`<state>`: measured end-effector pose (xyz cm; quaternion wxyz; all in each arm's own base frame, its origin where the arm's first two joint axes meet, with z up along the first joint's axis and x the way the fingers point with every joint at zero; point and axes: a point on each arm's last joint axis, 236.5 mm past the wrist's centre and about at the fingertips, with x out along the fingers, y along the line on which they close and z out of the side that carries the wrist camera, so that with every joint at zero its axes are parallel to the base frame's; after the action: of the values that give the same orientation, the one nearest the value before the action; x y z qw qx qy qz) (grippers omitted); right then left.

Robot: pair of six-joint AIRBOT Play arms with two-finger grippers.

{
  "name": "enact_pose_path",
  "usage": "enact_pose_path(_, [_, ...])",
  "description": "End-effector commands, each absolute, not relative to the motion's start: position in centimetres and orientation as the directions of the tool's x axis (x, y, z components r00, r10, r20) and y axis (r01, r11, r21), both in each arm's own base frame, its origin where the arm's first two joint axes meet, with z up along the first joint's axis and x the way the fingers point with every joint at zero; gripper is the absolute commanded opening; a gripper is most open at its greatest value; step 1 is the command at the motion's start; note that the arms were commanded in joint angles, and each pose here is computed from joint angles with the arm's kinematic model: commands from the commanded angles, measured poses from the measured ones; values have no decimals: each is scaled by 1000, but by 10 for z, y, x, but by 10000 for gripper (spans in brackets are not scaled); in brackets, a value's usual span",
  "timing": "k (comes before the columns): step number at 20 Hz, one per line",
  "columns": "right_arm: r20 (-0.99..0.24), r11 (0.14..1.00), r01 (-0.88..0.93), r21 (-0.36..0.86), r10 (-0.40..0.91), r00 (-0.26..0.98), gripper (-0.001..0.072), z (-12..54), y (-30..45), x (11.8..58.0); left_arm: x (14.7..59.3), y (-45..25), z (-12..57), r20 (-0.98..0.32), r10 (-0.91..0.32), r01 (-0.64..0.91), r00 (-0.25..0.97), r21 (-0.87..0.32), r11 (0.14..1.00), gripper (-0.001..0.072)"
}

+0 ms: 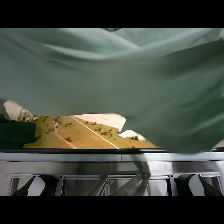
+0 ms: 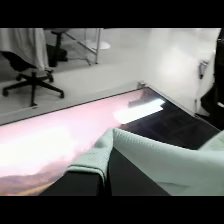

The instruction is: Fold the shirts.

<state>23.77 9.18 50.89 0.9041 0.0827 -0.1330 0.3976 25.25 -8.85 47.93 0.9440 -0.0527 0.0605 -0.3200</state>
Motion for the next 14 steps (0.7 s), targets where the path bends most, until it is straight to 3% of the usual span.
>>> enact_pose_path(1, [260, 756, -653, 48, 621, 739, 16, 505, 70, 263, 258, -97, 467, -135, -687, 656, 714, -213, 724, 22])
enact_pose_path(3, [203, 731, -672, 116, 645, 737, 17, 482, 62, 295, 285, -104, 420, -213, -769, 681, 603, -364, 635, 22])
enact_pose_path(7, [-24, 616, -713, 335, 762, 647, 16, 374, 86, 392, 358, -112, 285, -411, -791, 556, 453, -563, 611, 23])
enact_pose_path(10, [-194, 569, -625, 535, 802, 564, 17, 265, 97, 458, 400, -113, 179, -484, -812, 432, 328, -687, 584, 22])
enact_pose_path(14, [-296, 533, -431, 728, 811, 504, 17, 131, 91, 519, 445, -99, 54, -518, -829, 248, 213, -792, 558, 23])
